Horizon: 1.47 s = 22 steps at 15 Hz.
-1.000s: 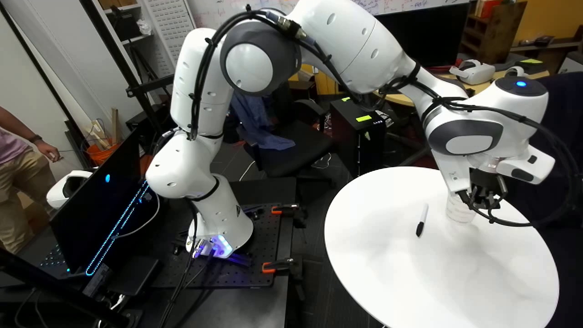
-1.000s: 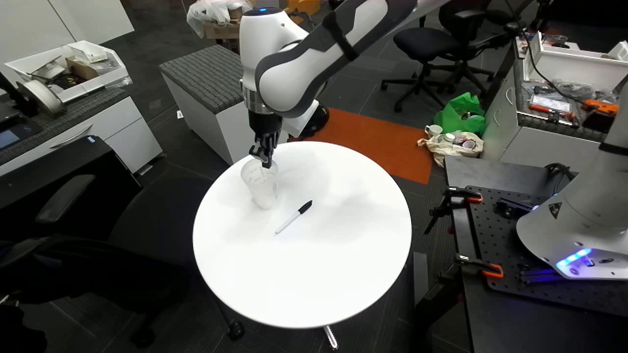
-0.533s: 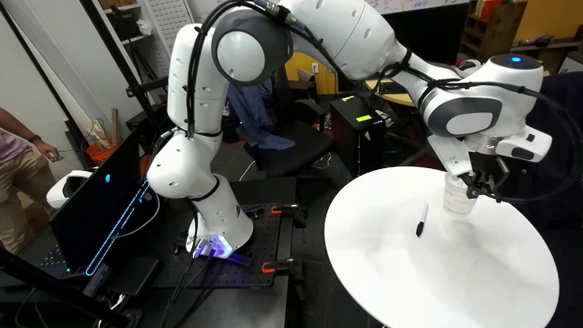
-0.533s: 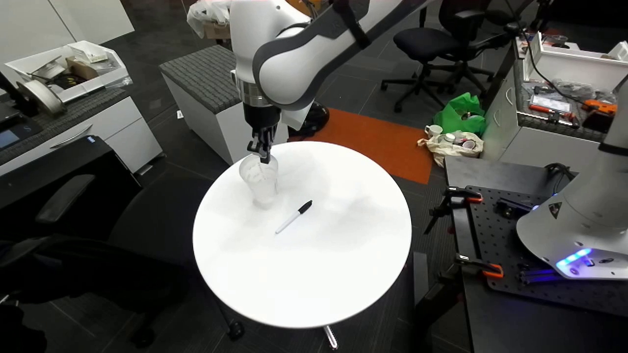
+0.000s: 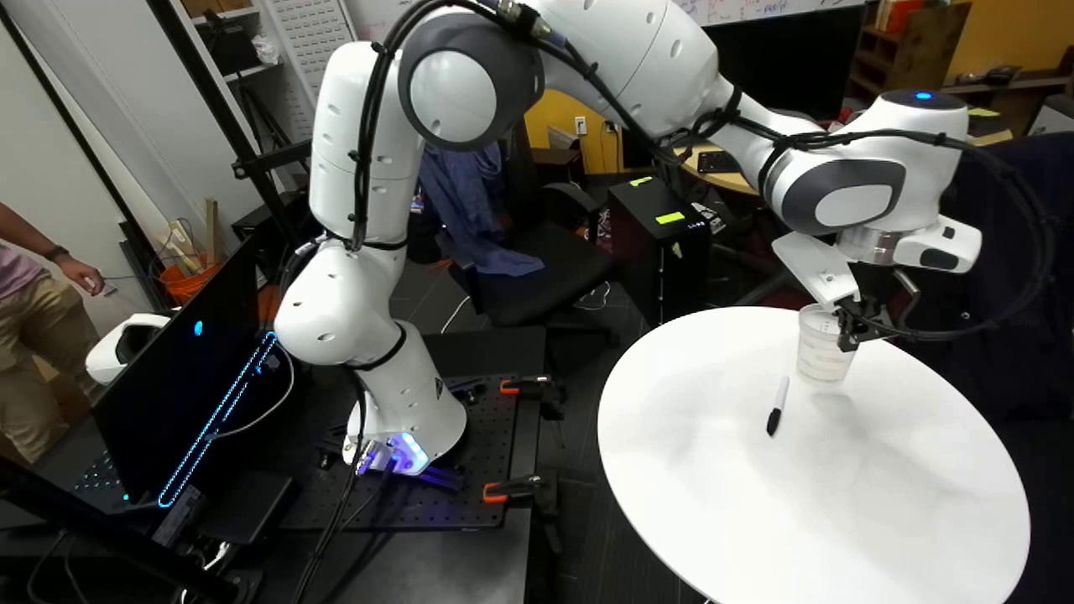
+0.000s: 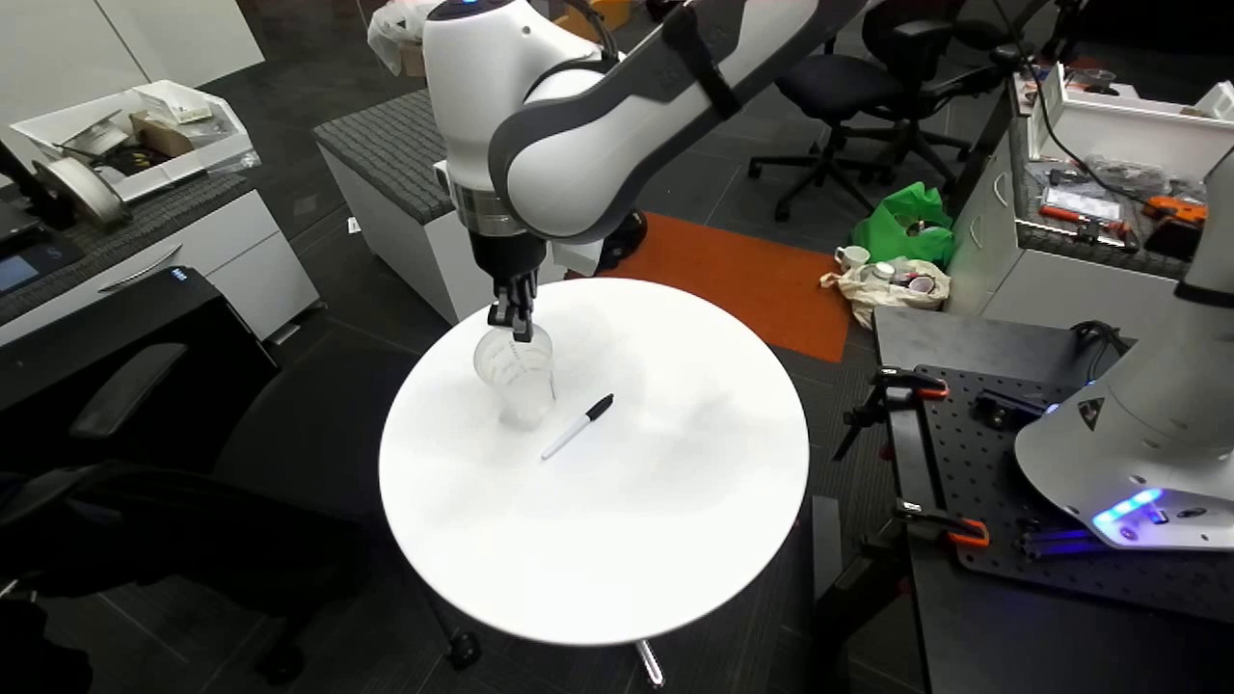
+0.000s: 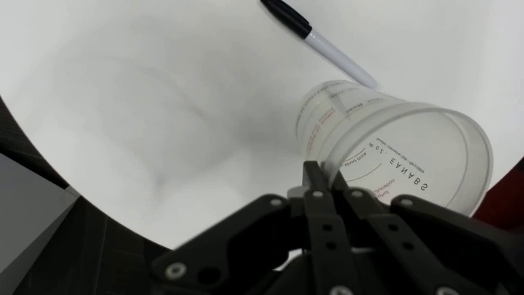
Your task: Move the cup to the left
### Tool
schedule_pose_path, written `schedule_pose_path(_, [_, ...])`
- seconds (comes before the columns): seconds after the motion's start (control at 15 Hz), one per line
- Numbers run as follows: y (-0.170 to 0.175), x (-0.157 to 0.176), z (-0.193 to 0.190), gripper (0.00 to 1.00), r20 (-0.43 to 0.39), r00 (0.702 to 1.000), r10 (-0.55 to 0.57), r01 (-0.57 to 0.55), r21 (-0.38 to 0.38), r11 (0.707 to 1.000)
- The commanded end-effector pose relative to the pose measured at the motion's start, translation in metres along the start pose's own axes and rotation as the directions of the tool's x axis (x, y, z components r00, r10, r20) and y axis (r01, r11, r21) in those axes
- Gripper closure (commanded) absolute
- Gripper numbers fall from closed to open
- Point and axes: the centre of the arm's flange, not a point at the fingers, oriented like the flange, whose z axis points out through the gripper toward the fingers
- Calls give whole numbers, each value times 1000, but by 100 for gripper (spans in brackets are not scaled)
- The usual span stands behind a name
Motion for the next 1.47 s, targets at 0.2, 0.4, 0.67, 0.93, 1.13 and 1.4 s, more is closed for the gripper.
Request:
schedule_pose_path(0.2, [-27,-4,-8,99,102,986,-133,139,-59,989])
schedule_pose_path(0.4, [-37,-6,-4,99,126,973,-193,201,-52,978])
schedule_pose_path(0.67, [-47,-10,-2,99,106,952,-287,292,-36,956])
schedule_pose_path(0.93, [-52,-14,1,99,68,925,-373,375,-11,927])
schedule_pose_path(1.13, [-57,-13,6,99,35,896,-442,442,3,897])
schedule_pose_path(1.4, [-69,-10,11,99,9,854,-519,519,17,854])
